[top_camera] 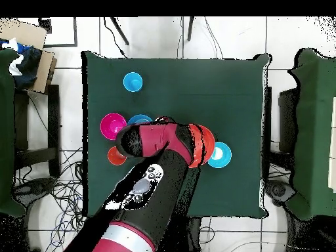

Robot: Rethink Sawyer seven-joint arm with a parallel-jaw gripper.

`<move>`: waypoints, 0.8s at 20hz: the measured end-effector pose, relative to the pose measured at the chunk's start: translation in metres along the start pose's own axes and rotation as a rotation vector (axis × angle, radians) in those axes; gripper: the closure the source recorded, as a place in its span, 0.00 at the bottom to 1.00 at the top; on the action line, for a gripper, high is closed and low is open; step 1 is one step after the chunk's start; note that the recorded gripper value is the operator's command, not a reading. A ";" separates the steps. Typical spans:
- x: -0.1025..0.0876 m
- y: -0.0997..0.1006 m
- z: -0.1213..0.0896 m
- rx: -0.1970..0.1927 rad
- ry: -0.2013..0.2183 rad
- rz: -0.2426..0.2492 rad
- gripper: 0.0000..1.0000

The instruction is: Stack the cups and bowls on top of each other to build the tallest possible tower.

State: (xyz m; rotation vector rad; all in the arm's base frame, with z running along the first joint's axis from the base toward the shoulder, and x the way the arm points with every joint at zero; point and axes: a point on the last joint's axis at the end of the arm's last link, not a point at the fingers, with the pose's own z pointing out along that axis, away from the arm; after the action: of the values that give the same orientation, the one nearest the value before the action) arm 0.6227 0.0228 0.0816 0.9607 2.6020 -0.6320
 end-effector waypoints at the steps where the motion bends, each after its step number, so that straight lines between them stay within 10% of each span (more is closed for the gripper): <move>1: 0.000 0.000 0.002 -0.001 -0.004 0.000 1.00; 16: 0.011 0.028 0.053 -0.095 -0.089 0.023 1.00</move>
State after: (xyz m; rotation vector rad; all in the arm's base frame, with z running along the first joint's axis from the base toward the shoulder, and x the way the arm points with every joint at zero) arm 0.6396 0.0218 0.0228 0.9110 2.5148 -0.5274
